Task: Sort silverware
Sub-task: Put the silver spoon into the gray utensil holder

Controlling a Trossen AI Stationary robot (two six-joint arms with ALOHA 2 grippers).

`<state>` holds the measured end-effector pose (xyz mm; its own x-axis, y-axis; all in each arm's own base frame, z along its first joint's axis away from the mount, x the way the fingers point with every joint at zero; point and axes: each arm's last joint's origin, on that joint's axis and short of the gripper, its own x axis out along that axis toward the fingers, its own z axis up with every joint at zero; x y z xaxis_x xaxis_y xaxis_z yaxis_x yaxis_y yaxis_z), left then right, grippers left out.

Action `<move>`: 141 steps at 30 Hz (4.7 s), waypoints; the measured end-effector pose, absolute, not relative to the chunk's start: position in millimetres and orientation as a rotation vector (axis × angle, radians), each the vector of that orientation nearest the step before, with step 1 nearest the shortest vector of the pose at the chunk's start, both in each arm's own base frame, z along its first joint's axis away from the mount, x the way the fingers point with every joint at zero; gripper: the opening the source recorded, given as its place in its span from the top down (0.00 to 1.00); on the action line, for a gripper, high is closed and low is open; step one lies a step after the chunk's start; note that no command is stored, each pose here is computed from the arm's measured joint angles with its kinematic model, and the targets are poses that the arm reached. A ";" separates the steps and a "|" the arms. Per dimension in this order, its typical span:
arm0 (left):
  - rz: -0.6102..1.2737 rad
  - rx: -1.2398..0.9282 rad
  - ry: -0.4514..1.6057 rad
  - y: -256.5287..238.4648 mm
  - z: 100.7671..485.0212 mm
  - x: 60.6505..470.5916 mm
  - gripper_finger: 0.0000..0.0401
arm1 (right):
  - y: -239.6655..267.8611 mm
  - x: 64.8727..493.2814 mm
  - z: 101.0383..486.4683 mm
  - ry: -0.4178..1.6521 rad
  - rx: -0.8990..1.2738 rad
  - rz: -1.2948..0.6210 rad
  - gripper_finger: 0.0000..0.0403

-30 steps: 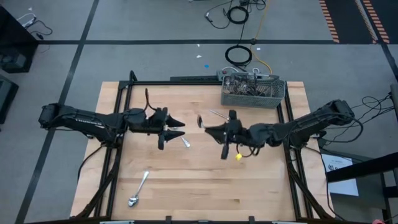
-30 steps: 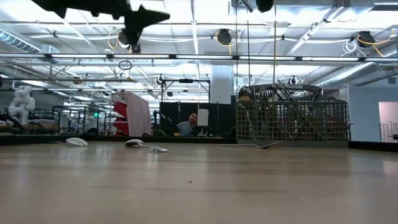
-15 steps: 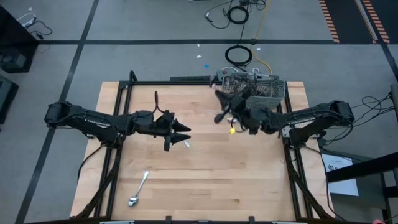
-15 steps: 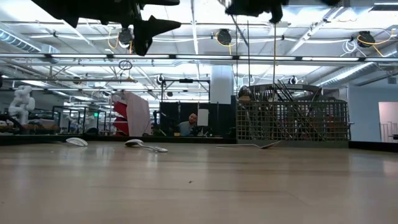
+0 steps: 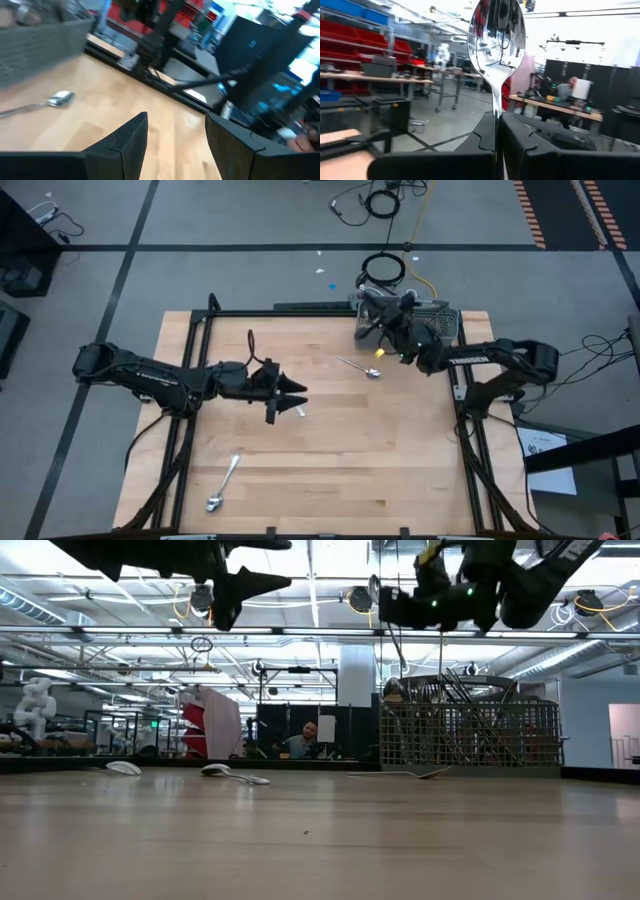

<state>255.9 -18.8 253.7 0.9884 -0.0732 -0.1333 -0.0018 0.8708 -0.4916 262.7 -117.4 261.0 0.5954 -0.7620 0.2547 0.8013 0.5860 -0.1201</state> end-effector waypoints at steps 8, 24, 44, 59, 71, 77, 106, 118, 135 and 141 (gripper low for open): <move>0.075 -0.532 0.117 -15.2 254.0 256.0 0.49 | -157.8 263.0 228.6 -0.176 -0.156 -1.002 1.00; 0.156 -0.549 0.116 -13.2 251.8 255.4 0.49 | -156.4 275.0 204.5 -0.085 -0.202 -0.987 0.99; 0.158 -0.549 0.124 -13.1 250.9 255.3 0.49 | -154.6 273.8 204.2 -0.063 -0.183 -1.080 0.74; 0.154 -0.547 0.125 -15.3 250.9 255.1 0.49 | -109.4 278.1 246.5 -0.258 -0.093 -0.735 0.72; 0.077 -0.484 0.239 -17.6 252.7 249.1 0.49 | -46.1 300.9 218.1 0.013 0.103 -0.052 0.72; 0.138 -0.441 0.608 -22.2 237.5 228.6 0.49 | -19.7 302.9 205.6 0.146 0.049 0.018 0.72; 0.537 -1.086 1.388 -211.1 148.2 149.7 0.49 | -19.1 300.6 193.4 0.274 0.067 -0.101 0.72; 0.713 -0.818 1.398 -221.4 177.5 157.1 0.49 | -22.4 298.8 188.2 0.330 0.066 -0.111 0.72; 0.713 -0.775 1.494 -232.3 132.1 162.3 0.49 | -23.8 298.4 187.3 0.336 0.130 -0.127 0.72; 0.705 -0.772 1.491 -233.2 130.1 163.1 0.55 | -23.8 298.4 187.3 0.336 0.135 -0.128 0.72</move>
